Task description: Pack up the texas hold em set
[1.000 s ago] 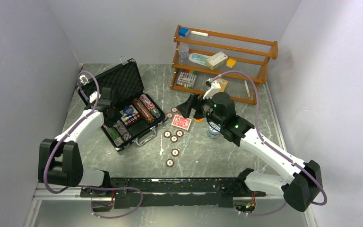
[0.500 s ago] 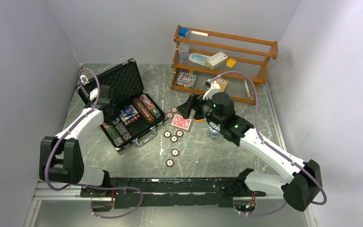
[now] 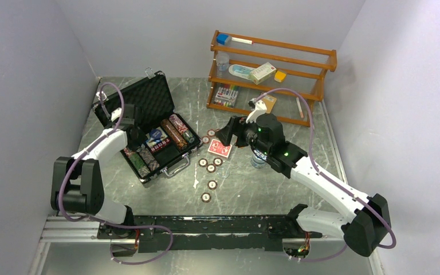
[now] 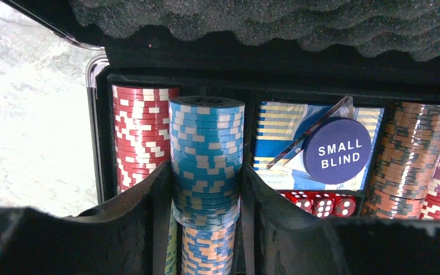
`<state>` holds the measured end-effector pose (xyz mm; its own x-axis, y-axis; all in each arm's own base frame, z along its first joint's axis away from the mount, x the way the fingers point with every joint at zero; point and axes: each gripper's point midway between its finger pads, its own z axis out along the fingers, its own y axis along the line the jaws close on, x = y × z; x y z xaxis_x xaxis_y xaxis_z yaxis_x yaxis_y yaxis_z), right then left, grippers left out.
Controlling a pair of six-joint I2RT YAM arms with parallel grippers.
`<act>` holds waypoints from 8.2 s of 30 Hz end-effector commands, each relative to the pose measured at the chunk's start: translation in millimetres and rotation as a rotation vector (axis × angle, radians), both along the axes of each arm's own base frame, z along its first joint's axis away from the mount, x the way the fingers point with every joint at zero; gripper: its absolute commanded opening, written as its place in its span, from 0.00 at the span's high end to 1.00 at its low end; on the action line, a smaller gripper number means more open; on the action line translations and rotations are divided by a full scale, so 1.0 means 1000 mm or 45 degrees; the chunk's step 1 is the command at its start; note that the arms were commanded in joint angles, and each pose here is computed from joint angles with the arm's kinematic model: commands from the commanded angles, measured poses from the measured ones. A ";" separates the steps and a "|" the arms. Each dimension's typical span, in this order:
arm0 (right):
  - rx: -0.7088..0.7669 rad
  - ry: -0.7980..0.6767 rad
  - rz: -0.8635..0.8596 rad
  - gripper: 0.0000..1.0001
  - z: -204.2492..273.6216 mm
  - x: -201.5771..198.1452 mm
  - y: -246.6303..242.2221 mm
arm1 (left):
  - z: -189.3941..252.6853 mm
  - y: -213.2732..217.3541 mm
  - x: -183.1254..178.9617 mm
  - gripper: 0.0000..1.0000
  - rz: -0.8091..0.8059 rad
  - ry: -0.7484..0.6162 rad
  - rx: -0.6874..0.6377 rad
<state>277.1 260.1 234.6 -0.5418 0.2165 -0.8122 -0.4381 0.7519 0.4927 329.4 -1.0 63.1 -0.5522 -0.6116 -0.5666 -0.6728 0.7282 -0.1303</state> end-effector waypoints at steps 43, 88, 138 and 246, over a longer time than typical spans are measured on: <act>-0.147 0.081 -0.182 0.15 -0.023 0.007 -0.029 | 0.145 -0.093 0.006 0.22 -0.829 -0.649 -0.263; -0.979 0.371 0.900 0.17 -0.230 0.040 -0.004 | 0.225 -0.143 -0.051 0.15 -1.377 -1.090 -0.240; -0.924 0.196 1.026 0.10 -0.203 0.017 0.038 | 0.209 -0.144 -0.042 0.16 -1.365 -1.011 -0.268; -0.153 -0.347 0.480 0.11 -0.012 -0.037 0.056 | 0.070 -0.098 -0.021 0.93 -0.067 -0.414 -0.521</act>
<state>243.8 310.1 199.5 -0.3349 -0.1637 -0.9279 -0.7897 0.5859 0.1817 294.1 -112.8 123.4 -0.5056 -0.7663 -0.3964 -0.4736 0.6306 -0.6149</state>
